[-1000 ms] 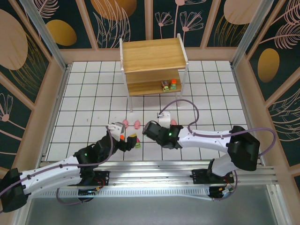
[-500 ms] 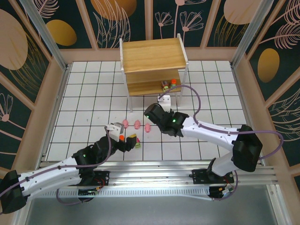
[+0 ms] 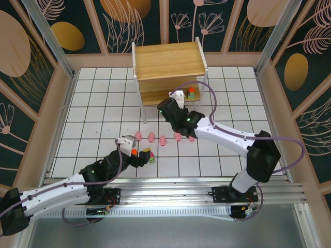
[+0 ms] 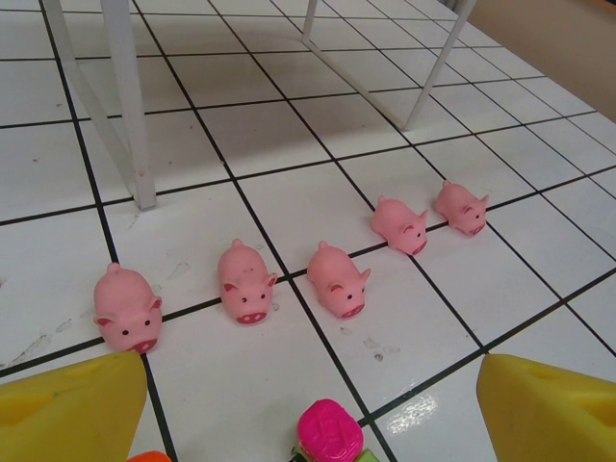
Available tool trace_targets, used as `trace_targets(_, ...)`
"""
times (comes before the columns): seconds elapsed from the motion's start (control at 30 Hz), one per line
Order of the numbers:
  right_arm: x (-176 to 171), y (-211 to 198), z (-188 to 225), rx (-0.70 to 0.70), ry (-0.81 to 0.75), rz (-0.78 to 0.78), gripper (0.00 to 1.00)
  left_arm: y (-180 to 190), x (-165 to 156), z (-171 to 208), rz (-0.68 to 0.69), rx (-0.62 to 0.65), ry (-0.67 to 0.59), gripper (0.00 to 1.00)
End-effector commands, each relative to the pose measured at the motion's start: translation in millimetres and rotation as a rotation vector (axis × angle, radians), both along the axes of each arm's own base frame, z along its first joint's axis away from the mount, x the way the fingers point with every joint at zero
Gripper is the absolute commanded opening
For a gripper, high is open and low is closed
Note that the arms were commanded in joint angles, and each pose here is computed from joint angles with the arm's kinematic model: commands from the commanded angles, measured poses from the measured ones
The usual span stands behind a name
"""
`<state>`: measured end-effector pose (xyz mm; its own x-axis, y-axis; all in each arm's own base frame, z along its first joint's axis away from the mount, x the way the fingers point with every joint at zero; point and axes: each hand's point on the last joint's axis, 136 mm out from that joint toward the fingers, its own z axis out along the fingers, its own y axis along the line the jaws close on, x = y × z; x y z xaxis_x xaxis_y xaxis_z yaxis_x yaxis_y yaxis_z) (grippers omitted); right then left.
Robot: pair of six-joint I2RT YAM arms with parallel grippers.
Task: Place and organize the plastic toys onto the shelf
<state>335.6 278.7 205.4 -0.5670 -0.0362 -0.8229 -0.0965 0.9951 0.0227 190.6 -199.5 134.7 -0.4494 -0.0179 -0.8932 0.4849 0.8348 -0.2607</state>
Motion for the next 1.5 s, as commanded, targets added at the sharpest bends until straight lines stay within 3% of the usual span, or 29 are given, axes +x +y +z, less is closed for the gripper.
trace_targets(0.0,15,7,16,0.006,-0.042,0.011,0.21,0,0,3,0.000,-0.012,-0.022,0.89)
trace_targets(0.73,66,17,15,0.006,-0.049,0.012,0.21,3,0,6,0.005,-0.028,-0.030,0.89)
trace_targets(1.47,83,15,-3,0.012,-0.027,-0.002,0.22,2,-1,7,0.004,-0.031,-0.031,0.89)
